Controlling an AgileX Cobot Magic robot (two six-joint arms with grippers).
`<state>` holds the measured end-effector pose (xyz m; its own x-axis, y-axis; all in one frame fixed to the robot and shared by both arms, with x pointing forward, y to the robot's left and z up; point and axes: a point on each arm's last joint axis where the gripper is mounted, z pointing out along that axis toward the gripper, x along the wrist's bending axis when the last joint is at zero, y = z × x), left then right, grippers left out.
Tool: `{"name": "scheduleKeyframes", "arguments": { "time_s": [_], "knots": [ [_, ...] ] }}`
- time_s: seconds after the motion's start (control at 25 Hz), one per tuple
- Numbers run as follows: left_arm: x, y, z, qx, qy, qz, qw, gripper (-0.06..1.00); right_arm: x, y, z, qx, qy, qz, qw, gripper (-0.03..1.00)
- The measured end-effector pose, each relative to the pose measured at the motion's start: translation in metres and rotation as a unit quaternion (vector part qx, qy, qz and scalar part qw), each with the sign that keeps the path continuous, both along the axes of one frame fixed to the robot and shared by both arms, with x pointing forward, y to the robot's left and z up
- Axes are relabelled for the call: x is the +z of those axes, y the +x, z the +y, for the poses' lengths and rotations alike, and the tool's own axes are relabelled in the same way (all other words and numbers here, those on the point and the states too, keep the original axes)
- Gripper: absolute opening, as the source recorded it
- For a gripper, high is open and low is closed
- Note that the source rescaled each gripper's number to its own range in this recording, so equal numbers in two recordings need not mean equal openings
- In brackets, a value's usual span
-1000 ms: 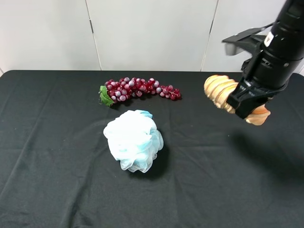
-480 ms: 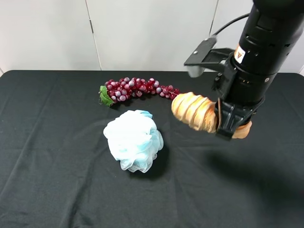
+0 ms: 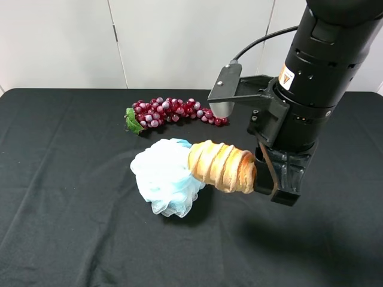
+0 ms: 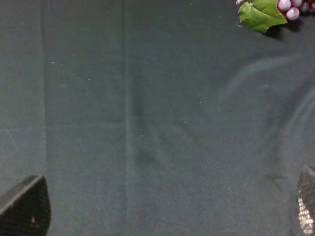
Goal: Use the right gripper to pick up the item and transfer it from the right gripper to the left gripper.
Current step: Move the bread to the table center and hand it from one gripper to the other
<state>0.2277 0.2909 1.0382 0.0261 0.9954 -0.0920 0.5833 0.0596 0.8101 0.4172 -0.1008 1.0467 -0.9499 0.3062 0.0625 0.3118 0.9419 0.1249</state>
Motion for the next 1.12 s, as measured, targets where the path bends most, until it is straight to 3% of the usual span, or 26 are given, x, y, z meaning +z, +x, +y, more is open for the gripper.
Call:
{"name": "scheduleKeyframes", "arguments": {
  "time_s": [0.36, 0.56, 0.88, 1.12],
  "knots": [
    [0.007, -0.003, -0.005, -0.017, -0.024, -0.012, 1.000, 1.00, 0.037, 0.011, 0.012, 0.006, 0.050, -0.048, 0.998, 0.04],
    [0.022, -0.010, -0.010, -0.034, -0.043, -0.033, 0.998, 1.00, 0.044, 0.013, 0.013, 0.012, 0.056, -0.059, 0.997, 0.04],
    [0.048, 0.022, -0.020, -0.069, -0.107, 0.054, 0.990, 1.00, 0.043, 0.014, 0.012, 0.017, 0.051, -0.065, 0.996, 0.02],
    [0.053, 0.058, -0.033, -0.138, -0.160, 0.116, 0.970, 0.99, 0.043, 0.014, 0.012, 0.018, 0.051, -0.065, 0.996, 0.02]
  ]
}}
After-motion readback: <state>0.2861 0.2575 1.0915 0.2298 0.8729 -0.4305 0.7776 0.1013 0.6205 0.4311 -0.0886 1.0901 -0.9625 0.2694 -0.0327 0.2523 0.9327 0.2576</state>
